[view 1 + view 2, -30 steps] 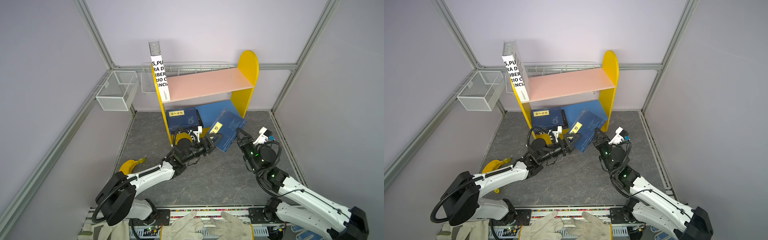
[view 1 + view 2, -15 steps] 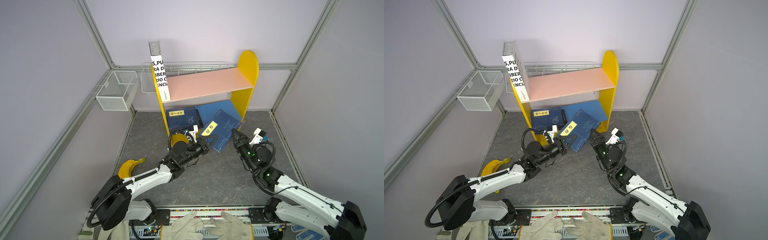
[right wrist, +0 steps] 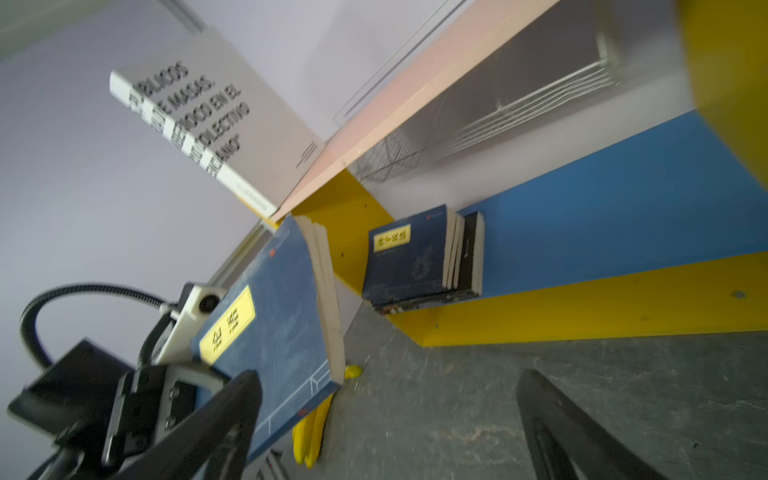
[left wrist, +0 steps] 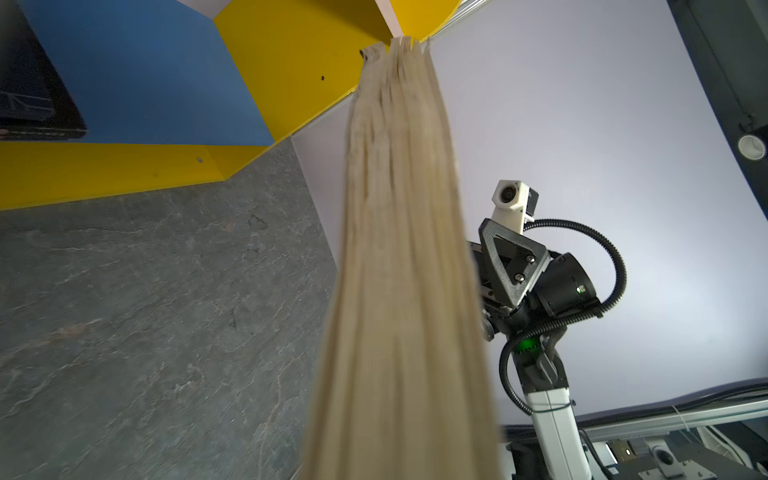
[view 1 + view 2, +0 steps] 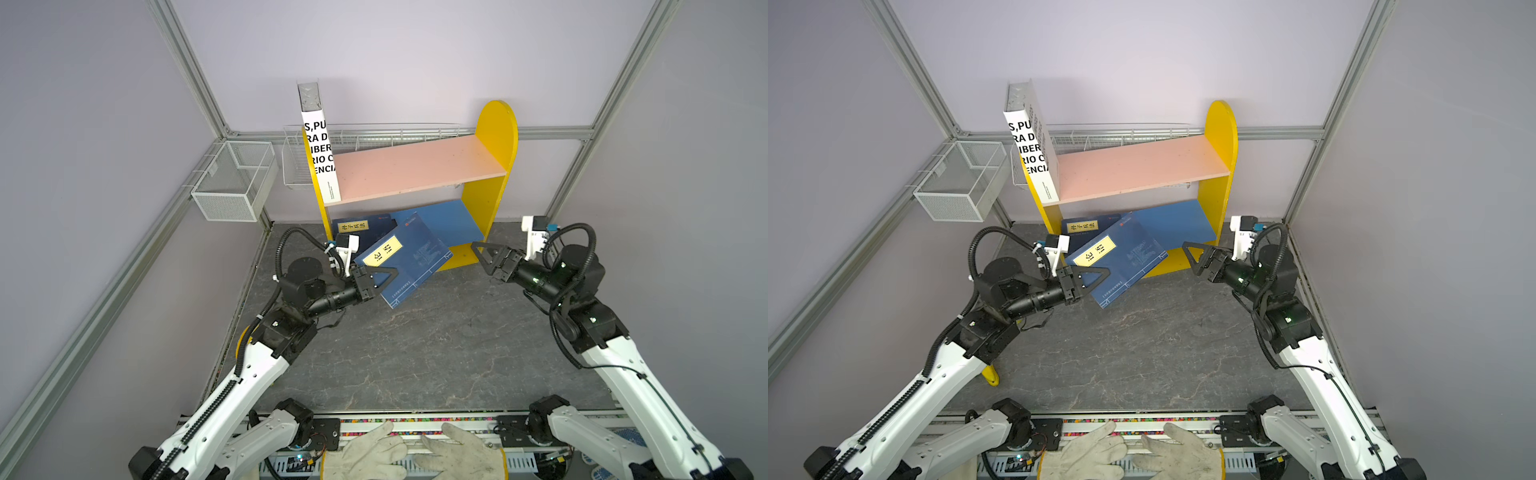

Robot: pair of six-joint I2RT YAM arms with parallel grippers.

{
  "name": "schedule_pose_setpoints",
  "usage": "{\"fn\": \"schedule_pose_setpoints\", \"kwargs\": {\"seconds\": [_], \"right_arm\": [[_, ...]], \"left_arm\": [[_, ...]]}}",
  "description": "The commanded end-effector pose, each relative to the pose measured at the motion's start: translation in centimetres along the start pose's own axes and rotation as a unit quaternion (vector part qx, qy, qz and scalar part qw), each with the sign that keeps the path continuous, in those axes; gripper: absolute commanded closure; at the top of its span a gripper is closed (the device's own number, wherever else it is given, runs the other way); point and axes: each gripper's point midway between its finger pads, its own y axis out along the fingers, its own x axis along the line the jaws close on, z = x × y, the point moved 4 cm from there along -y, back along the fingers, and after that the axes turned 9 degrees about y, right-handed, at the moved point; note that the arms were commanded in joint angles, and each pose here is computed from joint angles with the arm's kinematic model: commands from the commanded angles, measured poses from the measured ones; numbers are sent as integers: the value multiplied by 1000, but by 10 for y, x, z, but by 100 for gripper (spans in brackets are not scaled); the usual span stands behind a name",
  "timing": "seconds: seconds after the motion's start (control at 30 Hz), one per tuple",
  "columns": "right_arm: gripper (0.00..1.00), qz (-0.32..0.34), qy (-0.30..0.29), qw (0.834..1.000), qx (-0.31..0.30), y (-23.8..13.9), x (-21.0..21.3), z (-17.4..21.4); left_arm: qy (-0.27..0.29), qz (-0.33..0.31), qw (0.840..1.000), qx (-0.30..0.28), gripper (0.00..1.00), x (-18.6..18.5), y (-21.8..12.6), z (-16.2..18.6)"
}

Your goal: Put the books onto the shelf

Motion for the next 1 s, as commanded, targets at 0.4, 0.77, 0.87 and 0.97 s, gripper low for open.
{"fn": "schedule_pose_setpoints", "kwargs": {"seconds": [0.4,0.77,0.87,0.97], "right_arm": [[4,-154,45,959,233,26,-3,67],[36,-188,52,935,297,37,6,100],[48,-196,60,930,305,38,7,103],[53,-202,67,926,313,38,6,107]], "left_arm": [[57,68,986,144,100,-6,-7,23],[75,91,980,160,100,-13,-8,25],[89,89,978,165,100,-14,-11,27],[99,77,978,169,100,-13,-12,27]]}}
